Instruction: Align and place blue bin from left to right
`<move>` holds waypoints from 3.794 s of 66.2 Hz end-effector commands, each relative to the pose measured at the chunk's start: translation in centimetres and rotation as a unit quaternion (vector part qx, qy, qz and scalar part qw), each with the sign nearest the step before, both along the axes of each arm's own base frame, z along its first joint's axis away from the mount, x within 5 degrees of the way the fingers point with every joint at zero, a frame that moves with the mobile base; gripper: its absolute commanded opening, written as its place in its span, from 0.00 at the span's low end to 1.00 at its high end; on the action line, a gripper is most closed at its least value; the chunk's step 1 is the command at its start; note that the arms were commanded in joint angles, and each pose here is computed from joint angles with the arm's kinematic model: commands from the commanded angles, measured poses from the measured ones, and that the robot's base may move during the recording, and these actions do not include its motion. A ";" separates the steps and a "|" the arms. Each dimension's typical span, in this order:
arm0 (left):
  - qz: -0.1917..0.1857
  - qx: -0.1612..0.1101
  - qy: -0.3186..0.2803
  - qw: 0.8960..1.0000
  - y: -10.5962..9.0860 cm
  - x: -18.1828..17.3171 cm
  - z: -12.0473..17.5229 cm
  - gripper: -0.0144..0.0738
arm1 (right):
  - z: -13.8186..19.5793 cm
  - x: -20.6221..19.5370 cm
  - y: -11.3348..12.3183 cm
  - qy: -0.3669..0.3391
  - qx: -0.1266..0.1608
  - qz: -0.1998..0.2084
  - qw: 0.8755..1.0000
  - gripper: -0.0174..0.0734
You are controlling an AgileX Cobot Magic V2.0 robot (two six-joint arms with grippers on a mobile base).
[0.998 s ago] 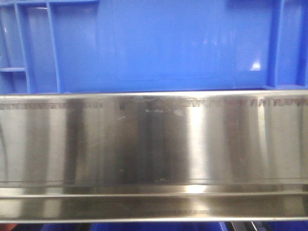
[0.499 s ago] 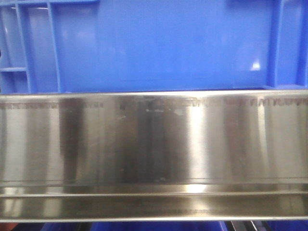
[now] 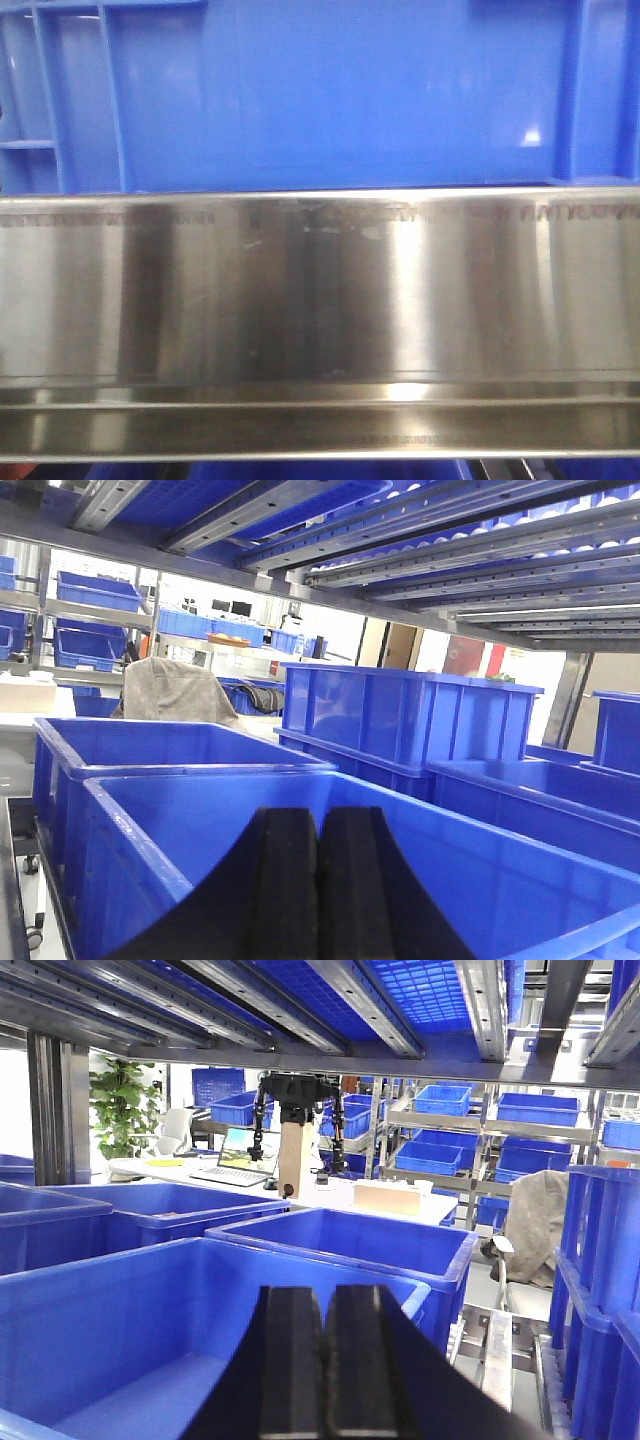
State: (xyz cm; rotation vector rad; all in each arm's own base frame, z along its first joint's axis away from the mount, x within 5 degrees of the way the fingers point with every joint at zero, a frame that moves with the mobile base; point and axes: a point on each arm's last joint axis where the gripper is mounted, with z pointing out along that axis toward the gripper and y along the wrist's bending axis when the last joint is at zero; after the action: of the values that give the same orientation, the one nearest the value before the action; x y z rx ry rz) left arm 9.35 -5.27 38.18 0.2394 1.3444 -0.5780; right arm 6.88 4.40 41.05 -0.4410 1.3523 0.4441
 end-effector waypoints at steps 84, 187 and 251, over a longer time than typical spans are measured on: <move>-0.008 -0.001 -0.013 1.000 -0.1 -0.2 0.1 0.04 | 0.1 -0.1 0.0 -0.013 -0.004 0.001 1.000 0.10; -0.008 -0.001 -0.013 1.000 -0.1 -0.2 0.1 0.04 | -9.0 -1.1 -2.7 -0.037 -0.038 -0.161 0.986 0.10; -0.008 -0.001 -0.013 1.000 -0.1 -0.2 0.1 0.04 | -19.9 -1.3 -3.7 0.042 -0.017 -0.223 0.974 0.10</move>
State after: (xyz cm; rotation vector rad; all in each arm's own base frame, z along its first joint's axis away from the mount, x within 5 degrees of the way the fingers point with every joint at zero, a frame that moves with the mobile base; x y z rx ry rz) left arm 9.35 -5.27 38.18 0.2399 1.3443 -0.5774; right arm 5.61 0.79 21.05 -0.1432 1.5099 0.0733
